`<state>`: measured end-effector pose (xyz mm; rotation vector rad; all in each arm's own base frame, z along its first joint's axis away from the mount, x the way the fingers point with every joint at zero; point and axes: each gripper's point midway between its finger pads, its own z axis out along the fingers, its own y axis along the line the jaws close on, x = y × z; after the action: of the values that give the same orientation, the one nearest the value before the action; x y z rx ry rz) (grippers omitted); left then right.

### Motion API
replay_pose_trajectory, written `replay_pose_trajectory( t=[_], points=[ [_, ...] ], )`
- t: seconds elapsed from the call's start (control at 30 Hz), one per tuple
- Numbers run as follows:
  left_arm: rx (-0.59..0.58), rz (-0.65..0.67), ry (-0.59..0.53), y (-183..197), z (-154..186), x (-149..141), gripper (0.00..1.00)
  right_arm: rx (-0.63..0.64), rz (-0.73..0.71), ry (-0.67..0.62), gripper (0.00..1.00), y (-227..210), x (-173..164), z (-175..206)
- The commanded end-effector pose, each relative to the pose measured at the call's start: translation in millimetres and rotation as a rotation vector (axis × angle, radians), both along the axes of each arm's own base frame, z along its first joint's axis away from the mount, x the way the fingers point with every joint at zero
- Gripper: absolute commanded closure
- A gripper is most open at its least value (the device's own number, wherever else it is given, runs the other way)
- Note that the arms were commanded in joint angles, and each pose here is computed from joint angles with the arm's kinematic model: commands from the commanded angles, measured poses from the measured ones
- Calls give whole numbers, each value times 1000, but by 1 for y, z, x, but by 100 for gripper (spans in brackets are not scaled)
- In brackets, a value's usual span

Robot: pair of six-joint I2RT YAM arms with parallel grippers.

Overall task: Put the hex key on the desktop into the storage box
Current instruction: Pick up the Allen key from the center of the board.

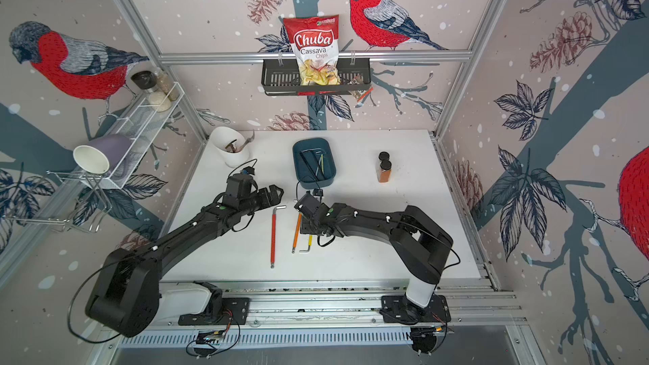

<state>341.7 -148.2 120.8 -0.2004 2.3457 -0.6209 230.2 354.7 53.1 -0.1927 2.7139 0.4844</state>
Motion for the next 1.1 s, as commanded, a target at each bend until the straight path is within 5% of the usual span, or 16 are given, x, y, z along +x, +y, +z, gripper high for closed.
replay_pose_trajectory(
  t=[0.0, 0.23, 1.07],
  points=[
    [-4, 6, -33, 0, 4, 4, 4, -101, -13, 17, 43, -7, -1, -12],
    [0, 11, -35, 2, 2, 2, 4, -237, -7, 22, 46, -20, 4, -13],
    [1, 6, -55, 1, 13, 7, 4, -360, 56, 148, 53, -25, -11, -64]
  ],
)
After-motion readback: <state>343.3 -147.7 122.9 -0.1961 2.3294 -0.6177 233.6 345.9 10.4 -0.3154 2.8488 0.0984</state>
